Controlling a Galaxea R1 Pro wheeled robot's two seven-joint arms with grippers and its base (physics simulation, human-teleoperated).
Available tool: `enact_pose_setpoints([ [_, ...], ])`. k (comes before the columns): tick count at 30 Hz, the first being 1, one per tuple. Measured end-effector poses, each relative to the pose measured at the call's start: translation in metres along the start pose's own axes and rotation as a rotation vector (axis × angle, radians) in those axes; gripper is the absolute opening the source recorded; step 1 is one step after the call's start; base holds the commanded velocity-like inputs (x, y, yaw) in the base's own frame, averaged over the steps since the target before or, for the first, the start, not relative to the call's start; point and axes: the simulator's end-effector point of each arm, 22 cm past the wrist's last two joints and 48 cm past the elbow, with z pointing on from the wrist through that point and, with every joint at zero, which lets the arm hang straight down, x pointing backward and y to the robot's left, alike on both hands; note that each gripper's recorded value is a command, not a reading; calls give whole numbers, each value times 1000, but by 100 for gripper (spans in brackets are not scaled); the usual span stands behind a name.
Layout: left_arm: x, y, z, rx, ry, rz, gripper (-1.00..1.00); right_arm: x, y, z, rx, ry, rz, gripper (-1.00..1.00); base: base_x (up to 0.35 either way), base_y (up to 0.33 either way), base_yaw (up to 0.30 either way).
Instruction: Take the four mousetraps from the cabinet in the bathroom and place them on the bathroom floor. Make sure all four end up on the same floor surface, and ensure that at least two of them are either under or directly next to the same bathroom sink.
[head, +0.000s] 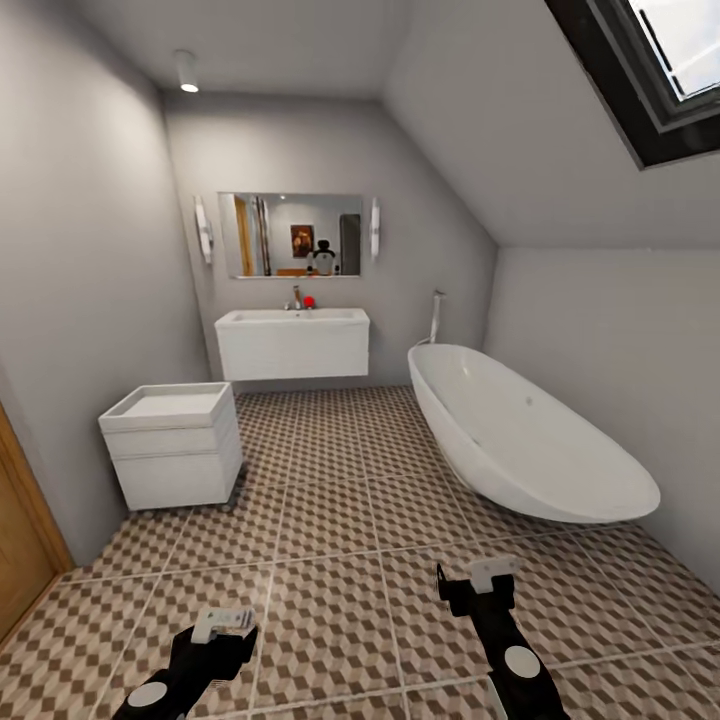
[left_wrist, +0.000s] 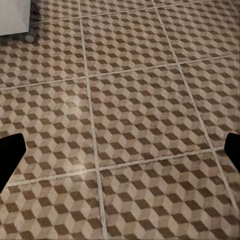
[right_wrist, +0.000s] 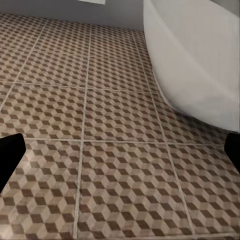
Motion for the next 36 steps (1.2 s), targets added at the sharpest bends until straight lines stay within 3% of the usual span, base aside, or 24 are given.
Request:
enact_pose_setpoints([
  [36,-8,-22,-6,40,-23,34,100,-17,-2,-5,5,-35,0,100,0,0,-260],
])
